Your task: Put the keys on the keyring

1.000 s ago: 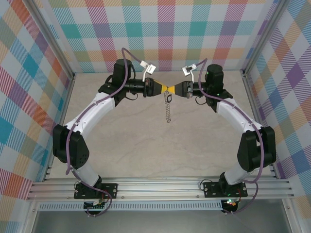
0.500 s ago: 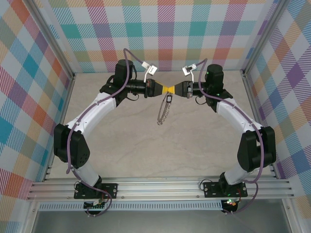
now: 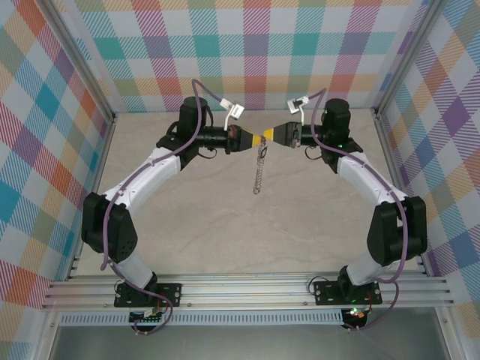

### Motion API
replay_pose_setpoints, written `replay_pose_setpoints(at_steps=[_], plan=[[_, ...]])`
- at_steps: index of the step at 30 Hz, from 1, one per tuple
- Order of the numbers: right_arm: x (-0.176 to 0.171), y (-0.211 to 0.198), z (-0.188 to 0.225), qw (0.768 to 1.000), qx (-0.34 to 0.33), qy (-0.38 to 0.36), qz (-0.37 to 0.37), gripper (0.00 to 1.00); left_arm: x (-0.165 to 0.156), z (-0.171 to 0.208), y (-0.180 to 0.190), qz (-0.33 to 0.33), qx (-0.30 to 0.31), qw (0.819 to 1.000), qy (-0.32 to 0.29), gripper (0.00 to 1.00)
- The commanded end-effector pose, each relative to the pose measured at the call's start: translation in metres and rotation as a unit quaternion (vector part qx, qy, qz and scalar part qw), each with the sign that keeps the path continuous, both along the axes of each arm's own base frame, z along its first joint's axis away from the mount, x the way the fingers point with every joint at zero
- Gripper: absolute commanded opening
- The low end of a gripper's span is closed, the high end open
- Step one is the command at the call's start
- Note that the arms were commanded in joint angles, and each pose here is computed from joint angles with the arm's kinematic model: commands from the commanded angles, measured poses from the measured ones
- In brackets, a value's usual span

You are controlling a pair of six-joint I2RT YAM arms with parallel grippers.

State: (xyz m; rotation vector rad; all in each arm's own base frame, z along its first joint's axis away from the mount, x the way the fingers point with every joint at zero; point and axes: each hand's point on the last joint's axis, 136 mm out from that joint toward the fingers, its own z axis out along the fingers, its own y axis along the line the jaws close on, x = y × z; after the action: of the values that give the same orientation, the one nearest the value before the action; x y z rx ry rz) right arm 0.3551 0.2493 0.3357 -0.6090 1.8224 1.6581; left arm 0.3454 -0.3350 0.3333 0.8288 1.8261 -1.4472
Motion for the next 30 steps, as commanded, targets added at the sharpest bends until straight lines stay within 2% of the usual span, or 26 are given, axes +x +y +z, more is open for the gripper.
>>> replay_pose_setpoints(at_steps=[1, 7, 16, 30], plan=[[-0.003, -0.019, 0.022, 0.999, 0.013, -0.037, -0.037, 0.29, -0.01, 0.041, 0.002, 0.011, -0.042, 0.998, -0.047, 0.0], [-0.012, -0.029, 0.013, 0.998, 0.013, -0.033, -0.061, 0.44, -0.012, 0.053, 0.006, 0.026, -0.059, 0.996, -0.056, 0.0], [-0.023, -0.02, 0.008, 0.998, 0.028, -0.031, -0.044, 0.59, -0.011, 0.065, 0.009, 0.043, -0.078, 0.994, -0.062, 0.0], [-0.029, 0.005, 0.006, 0.999, 0.033, -0.039, -0.002, 0.62, -0.013, 0.068, 0.007, 0.037, -0.081, 0.994, -0.065, 0.0]])
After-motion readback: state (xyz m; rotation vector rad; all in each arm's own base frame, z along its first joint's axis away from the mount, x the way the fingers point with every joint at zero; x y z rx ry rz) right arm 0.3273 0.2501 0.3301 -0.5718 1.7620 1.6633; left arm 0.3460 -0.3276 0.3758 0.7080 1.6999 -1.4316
